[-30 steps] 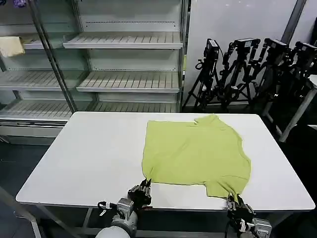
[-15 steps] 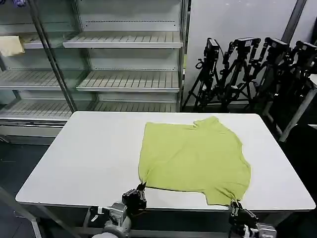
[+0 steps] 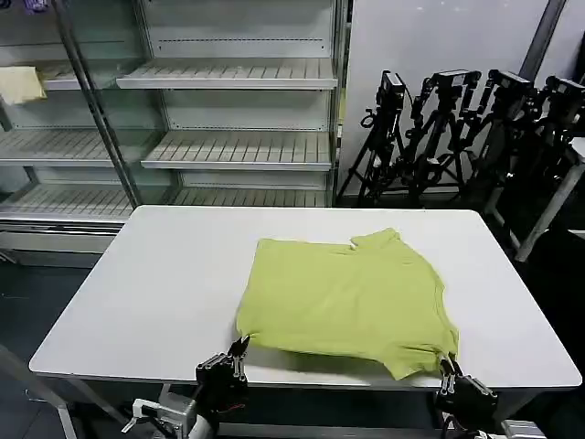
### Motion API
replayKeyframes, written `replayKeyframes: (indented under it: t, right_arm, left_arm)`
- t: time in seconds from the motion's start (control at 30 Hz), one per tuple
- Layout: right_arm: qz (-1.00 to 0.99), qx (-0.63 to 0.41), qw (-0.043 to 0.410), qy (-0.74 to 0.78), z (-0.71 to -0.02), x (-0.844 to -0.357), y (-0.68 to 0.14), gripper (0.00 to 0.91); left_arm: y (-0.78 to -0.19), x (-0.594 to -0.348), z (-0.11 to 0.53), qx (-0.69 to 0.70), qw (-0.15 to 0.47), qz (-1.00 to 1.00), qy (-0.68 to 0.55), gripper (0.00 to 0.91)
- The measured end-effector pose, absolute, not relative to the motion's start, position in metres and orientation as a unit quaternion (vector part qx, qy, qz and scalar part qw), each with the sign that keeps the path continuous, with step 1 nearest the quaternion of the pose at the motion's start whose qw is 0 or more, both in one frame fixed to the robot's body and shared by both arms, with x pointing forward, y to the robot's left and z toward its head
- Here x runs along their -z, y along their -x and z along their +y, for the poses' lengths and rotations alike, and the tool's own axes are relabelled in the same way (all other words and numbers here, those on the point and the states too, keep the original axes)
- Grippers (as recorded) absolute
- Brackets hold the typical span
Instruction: Fold and organize the clothes.
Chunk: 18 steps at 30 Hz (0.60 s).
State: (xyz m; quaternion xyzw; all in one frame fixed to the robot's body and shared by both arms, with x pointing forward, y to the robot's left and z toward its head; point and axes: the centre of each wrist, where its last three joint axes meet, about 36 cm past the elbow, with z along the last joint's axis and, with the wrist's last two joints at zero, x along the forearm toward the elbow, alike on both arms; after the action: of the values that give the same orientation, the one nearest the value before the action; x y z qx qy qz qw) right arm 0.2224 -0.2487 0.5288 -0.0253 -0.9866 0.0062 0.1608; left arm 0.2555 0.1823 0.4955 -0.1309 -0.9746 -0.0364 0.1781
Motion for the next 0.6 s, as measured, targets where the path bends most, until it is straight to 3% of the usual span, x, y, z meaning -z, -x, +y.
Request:
replayKeyframes:
  t: [0.6]
  right_arm:
    - [-0.992, -0.040, 0.122, 0.015, -0.277, -0.518, -0.278, 0.000]
  left_arm:
    - [-0.305, -0.480, 0.187, 0.053, 0.132, -0.973, 0.184, 0.020]
